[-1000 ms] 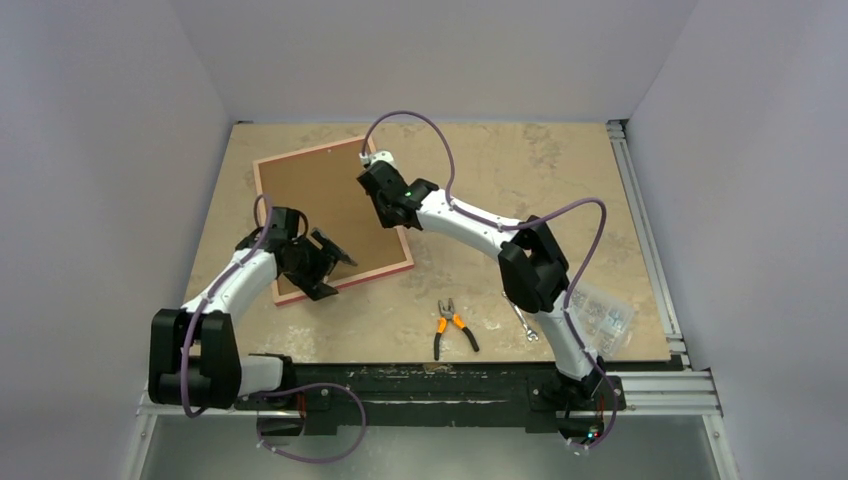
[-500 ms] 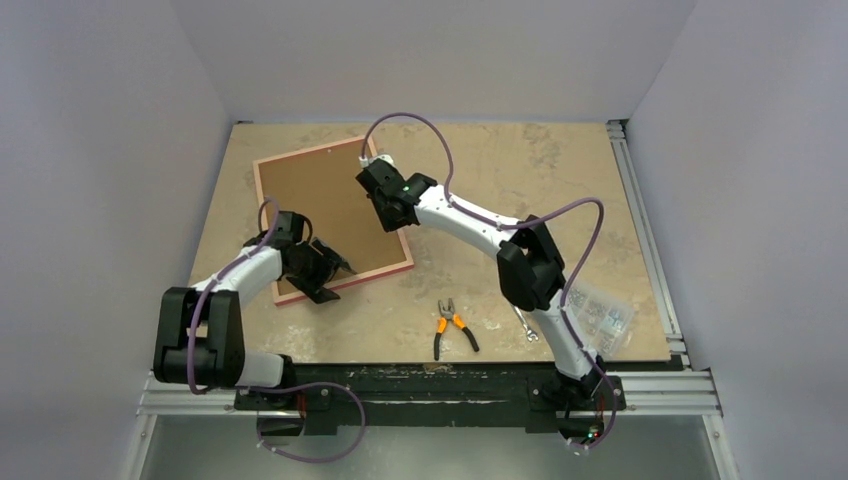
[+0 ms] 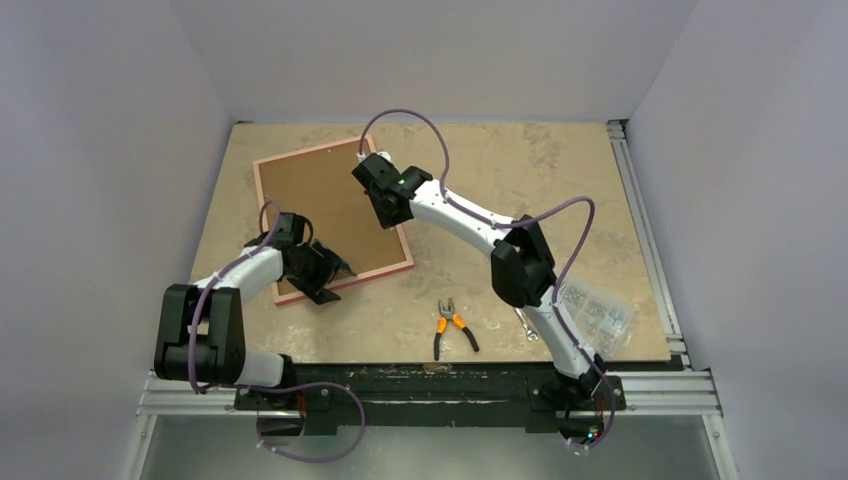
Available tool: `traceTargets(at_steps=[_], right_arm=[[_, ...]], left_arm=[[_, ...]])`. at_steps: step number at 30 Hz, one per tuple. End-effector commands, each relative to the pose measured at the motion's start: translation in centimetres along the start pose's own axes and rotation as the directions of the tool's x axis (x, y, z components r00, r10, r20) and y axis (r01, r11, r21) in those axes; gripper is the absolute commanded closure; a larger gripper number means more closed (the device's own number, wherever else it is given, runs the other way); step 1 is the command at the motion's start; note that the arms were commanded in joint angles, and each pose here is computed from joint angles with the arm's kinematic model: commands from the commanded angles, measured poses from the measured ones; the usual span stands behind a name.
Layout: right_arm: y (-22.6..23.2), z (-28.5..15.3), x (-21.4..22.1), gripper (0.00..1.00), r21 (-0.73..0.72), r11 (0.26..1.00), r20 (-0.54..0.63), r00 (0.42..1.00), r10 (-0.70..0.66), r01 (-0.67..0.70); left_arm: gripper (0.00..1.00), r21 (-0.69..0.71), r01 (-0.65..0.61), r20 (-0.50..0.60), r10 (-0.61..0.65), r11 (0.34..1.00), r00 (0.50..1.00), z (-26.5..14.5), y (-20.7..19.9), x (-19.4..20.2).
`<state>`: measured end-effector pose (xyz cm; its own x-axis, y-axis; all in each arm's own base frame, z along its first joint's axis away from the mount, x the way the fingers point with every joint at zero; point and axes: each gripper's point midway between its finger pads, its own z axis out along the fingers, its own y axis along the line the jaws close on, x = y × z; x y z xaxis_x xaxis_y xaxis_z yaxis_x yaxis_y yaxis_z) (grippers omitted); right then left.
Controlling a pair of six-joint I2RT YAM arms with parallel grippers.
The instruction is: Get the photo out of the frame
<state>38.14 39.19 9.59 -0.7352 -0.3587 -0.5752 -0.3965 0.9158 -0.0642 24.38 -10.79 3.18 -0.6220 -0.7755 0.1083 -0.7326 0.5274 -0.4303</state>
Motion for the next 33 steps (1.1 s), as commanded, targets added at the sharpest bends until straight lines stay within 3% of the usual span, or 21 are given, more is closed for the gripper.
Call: traceTargets(at_steps=[1,14,29,33], right_arm=[[1.7,-0.2,1.8,1.0,-0.082,0.996,-0.076,0.997,0.032,-0.038],[-1.3,-0.3,2.6,1.0,0.037,0.998,-0.063,0.996,0.06,-0.058],[-1.3,-1.3,4.3,1.0,0.008,0.998,-0.099,0.993,0.066,-0.066],[0.0,-1.4,4.6,1.0,-0.074,0.994,-0.113,0.991,0.07,-0.079]], left_arm=[[0.37,0.013,0.002,0.011,-0.002,1.0,1.0,0.2,-0.2,-0.4],[0.36,0.024,-0.01,0.001,0.01,1.0,1.0,0.2,-0.4,-0.3],[0.35,0.03,-0.012,-0.004,0.012,0.999,1.0,0.2,-0.5,-0.2],[0.35,0.035,-0.014,-0.002,0.014,0.999,1.0,0.1,-0.6,-0.2]])
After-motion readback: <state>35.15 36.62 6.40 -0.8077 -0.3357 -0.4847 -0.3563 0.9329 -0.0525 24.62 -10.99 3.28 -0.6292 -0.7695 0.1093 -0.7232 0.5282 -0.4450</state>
